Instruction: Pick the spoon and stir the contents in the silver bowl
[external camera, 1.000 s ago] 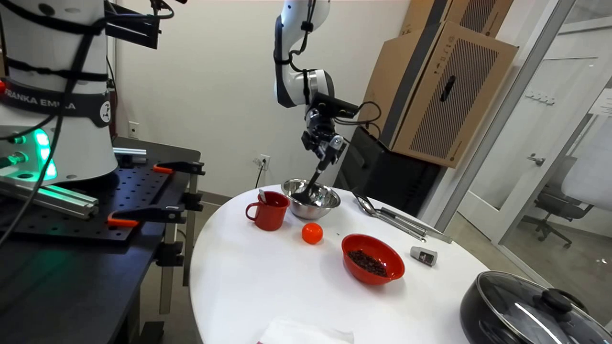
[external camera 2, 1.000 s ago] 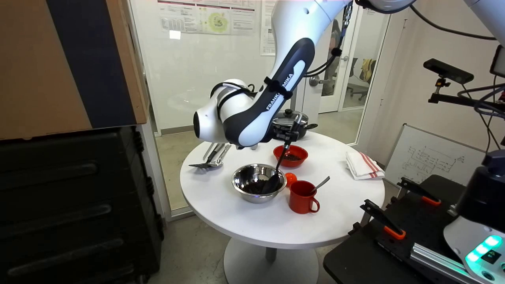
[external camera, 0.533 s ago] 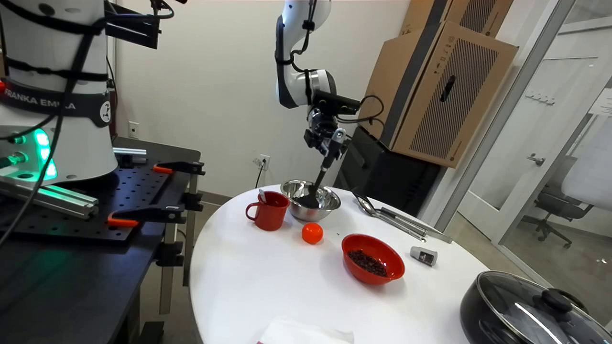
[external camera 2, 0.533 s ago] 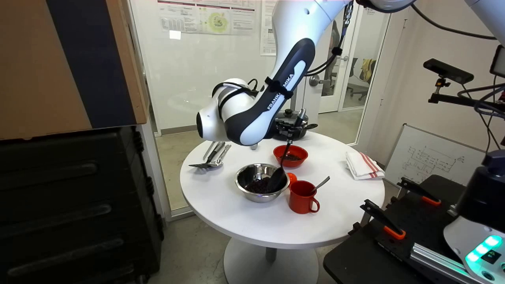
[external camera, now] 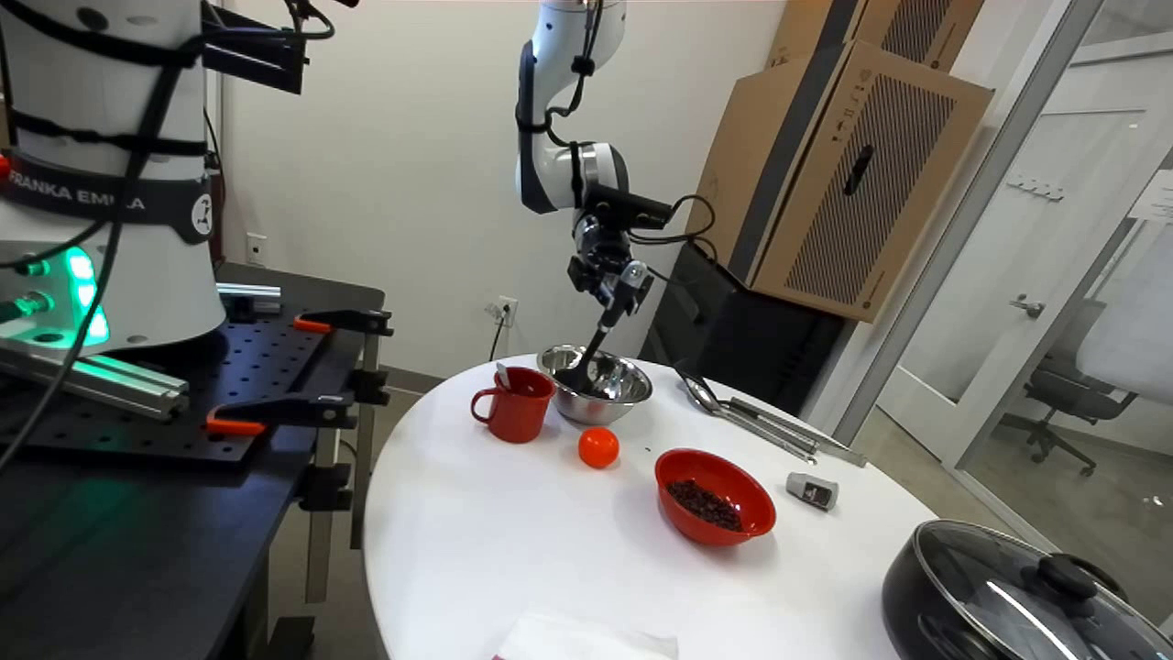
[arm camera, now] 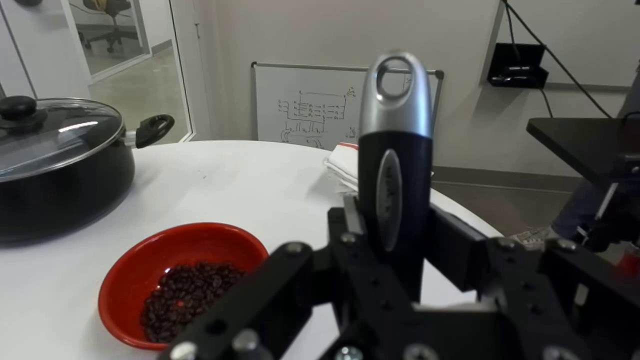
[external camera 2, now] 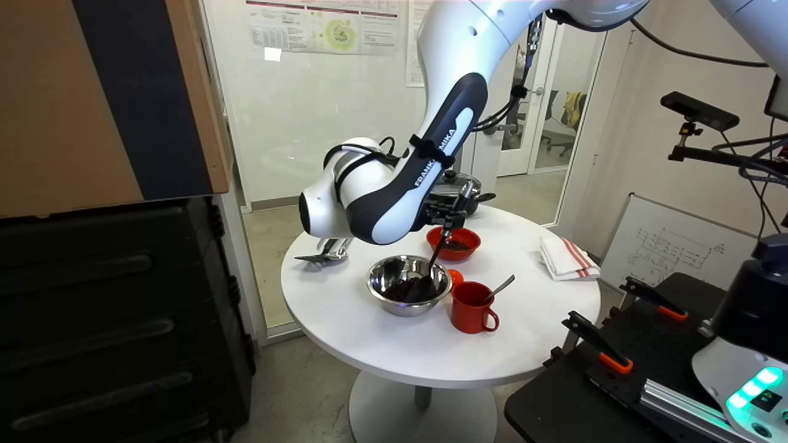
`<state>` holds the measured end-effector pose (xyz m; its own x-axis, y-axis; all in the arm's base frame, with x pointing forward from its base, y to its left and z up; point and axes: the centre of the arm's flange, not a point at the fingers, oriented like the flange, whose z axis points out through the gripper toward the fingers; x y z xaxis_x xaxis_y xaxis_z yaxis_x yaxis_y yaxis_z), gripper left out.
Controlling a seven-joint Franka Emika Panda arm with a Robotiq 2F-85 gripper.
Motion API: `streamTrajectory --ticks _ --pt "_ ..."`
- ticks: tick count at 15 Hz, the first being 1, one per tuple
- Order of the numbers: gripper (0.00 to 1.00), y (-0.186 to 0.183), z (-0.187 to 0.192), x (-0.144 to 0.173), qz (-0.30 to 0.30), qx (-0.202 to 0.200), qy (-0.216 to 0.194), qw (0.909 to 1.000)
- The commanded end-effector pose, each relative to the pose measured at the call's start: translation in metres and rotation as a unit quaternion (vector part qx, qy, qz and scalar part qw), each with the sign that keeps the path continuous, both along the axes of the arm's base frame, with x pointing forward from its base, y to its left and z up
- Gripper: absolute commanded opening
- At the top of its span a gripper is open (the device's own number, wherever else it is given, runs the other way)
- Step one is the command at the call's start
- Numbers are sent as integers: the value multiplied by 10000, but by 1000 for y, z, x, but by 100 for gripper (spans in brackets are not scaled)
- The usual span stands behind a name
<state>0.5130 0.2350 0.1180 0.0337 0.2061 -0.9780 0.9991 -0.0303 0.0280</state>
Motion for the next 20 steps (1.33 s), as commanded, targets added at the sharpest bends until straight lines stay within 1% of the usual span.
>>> streamTrajectory --ticks 1,4,7,9,13,17,20 --pt "8 4 -5 7 2 -78 -277 9996" --pt "8 0 -3 10 -17 -130 -624 9980" --pt "8 0 -6 13 11 -246 -1024 9944" --pt "8 -1 -7 14 39 -327 -1176 9925" --pt "8 1 4 6 135 -578 -1128 9918" --pt "8 4 19 0 184 -1078 -1089 9880" --pt "8 7 17 -2 272 -1209 -851 9886"
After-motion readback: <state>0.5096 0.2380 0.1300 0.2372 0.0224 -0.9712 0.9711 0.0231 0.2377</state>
